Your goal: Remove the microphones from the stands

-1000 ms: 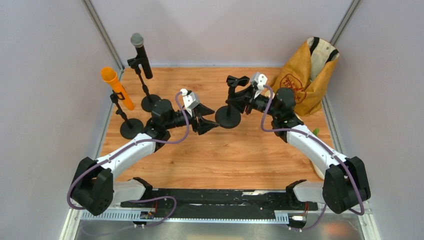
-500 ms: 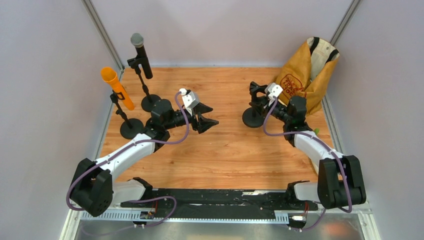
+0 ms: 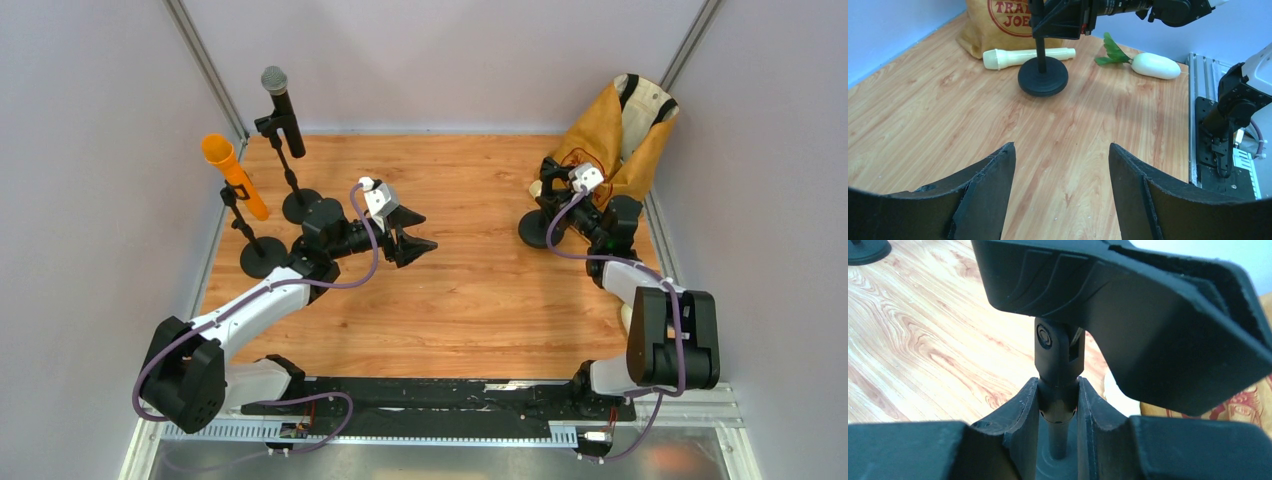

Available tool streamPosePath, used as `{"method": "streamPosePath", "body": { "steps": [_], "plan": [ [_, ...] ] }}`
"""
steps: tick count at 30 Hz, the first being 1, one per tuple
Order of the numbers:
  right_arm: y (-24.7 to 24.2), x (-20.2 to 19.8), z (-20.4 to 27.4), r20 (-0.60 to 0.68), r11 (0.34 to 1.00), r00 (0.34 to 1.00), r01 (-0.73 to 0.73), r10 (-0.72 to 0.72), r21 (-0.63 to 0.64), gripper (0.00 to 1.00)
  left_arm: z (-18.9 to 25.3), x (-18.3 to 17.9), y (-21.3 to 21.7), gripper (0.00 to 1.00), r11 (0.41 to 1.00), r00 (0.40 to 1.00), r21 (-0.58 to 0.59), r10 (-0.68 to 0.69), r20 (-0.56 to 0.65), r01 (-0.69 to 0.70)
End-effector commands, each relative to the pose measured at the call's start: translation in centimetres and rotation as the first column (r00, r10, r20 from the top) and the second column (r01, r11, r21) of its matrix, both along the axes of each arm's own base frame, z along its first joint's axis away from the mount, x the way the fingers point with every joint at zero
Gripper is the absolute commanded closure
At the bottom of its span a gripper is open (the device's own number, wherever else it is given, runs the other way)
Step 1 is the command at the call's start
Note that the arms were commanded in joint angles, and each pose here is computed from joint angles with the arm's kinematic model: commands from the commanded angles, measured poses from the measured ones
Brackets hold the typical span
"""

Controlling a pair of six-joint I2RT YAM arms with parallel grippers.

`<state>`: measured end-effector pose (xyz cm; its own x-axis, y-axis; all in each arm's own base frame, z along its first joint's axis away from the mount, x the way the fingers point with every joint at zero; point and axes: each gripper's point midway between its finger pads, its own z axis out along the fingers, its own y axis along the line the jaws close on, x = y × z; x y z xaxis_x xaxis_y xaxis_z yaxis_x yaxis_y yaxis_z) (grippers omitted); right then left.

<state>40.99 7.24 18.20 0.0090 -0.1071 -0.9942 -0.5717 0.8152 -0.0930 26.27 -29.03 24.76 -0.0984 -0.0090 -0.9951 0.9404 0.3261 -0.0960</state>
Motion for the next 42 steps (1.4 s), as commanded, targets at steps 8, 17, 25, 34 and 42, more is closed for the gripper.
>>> {"method": "streamPosePath", "body": {
  "steps": [8, 17, 25, 34, 42],
  "plan": [
    [-0.9, 0.5, 2.3, 0.126, 1.000, 0.992, 0.018, -0.019, 0.006, 1.00, 2.1, 0.2, -0.2, 0.25, 1.000, 0.998, -0.028, -0.010, 0.064, 0.012],
    [-1.6, 0.4, 0.4, 0.058, 1.000, 0.998, 0.016, -0.017, 0.012, 0.94, 2.3, 0.1, -0.2, 0.24, 0.999, 0.998, -0.033, -0.014, 0.068, 0.016],
    [-2.4, 0.4, -1.6, -0.001, 0.999, 0.999, 0.035, -0.035, 0.019, 0.93, 2.4, -0.1, -0.2, 0.24, 0.999, 0.997, -0.036, -0.018, 0.070, 0.020],
    [-2.2, -0.6, -2.9, -0.087, 1.000, 0.996, -0.016, 0.016, 0.001, 0.66, 2.5, -0.1, -0.2, 0.24, 0.999, 0.997, -0.038, -0.017, 0.078, 0.020],
    [-2.5, -3.3, -2.6, -0.144, 0.997, 0.989, -0.021, 0.010, -0.080, 0.00, 3.0, -0.3, -0.1, 0.23, 0.999, 0.996, -0.044, -0.020, 0.086, 0.024]
  ]
}}
